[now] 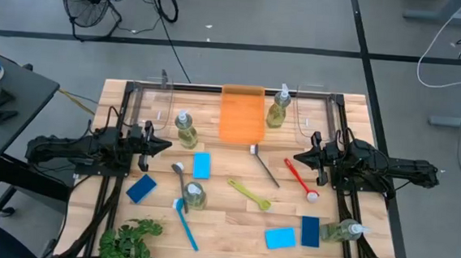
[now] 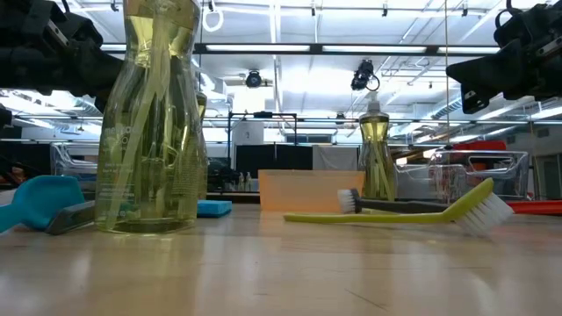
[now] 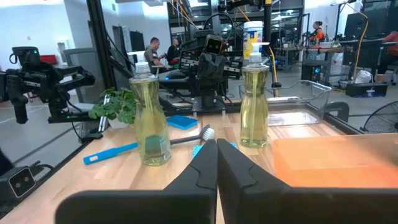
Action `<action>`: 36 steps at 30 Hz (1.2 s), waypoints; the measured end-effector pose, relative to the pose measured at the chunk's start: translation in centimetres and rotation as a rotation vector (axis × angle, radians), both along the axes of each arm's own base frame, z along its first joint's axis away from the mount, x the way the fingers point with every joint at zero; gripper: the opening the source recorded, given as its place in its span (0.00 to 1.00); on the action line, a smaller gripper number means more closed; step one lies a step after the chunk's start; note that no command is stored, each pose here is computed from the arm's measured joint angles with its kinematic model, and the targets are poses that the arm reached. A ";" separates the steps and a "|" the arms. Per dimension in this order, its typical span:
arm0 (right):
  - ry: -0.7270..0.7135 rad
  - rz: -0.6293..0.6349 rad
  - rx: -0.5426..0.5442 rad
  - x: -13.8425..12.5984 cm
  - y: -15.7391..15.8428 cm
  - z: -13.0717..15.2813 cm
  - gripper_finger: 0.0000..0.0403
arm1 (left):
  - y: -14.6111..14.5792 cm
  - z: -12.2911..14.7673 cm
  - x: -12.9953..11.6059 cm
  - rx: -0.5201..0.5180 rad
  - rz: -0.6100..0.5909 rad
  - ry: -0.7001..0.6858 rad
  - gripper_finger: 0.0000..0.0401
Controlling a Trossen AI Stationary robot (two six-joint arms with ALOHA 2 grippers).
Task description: Pick & Place Kitchen Sink Supplies
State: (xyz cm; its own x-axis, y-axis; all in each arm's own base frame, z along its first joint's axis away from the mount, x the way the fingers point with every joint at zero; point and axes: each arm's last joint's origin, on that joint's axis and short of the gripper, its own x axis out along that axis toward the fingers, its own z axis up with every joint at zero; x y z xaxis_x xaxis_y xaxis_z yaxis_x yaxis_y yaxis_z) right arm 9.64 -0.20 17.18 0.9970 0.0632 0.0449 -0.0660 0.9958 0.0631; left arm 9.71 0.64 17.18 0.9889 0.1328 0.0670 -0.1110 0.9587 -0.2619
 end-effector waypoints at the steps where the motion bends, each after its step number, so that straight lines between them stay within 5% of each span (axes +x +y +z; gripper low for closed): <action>1: 0.000 0.000 0.000 0.0 0.0 0.0 0.01 | 0.0 0.0 0.0 0.000 0.000 0.000 0.01; 23: 0.000 0.000 0.000 0.0 0.0 0.0 0.01 | 0.0 0.2 0.0 0.000 0.000 -0.017 0.01; 36: -0.057 0.005 0.071 0.0 0.0 0.6 0.01 | 0.0 2.3 -0.4 -0.157 -0.024 -0.260 0.01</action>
